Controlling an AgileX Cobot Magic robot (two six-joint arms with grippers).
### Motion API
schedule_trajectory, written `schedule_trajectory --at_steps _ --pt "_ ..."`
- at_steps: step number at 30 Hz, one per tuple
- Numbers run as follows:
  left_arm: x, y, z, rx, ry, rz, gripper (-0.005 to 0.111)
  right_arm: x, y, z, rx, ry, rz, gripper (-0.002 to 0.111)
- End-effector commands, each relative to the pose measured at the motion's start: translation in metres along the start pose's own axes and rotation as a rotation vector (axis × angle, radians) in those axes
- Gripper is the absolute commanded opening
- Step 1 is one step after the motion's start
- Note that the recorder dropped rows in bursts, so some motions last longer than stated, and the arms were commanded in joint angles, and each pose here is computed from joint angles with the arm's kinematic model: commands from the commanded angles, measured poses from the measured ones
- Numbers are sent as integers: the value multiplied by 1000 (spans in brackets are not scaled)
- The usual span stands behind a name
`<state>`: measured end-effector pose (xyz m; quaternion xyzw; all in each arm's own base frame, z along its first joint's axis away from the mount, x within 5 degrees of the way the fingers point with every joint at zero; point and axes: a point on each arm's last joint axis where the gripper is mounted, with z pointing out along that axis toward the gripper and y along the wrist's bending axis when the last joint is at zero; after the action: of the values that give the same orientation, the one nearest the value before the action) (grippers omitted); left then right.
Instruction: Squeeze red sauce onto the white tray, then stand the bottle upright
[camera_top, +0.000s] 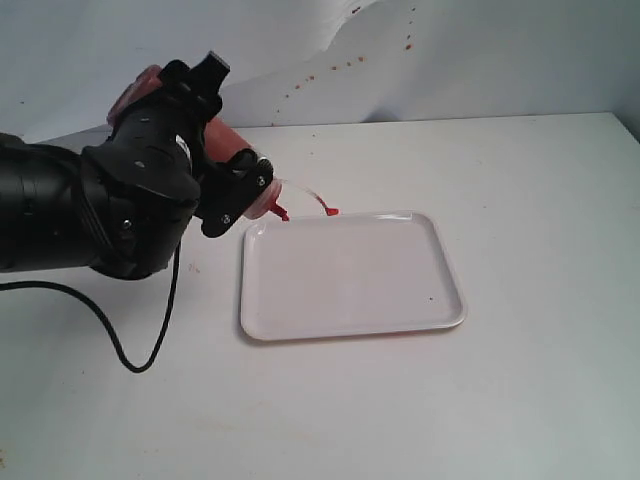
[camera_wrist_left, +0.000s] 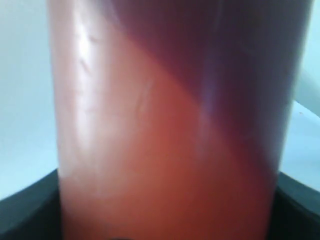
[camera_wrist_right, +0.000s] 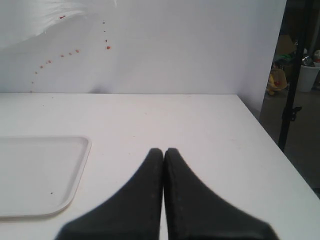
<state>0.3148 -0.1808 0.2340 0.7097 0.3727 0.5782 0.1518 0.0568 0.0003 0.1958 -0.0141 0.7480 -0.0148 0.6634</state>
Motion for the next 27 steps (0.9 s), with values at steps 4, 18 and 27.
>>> schedule_trajectory --at_steps 4,18,27 --pt "7 33 -3 -113 -58 -17 0 1 0 1 2 7 3 0" --pt "4 45 -5 -171 -125 121 0 -28 -6 -4 31 -328 224 0" --pt "1 46 -5 -186 -153 156 0 -19 -4 -2 -8 -222 455 0"
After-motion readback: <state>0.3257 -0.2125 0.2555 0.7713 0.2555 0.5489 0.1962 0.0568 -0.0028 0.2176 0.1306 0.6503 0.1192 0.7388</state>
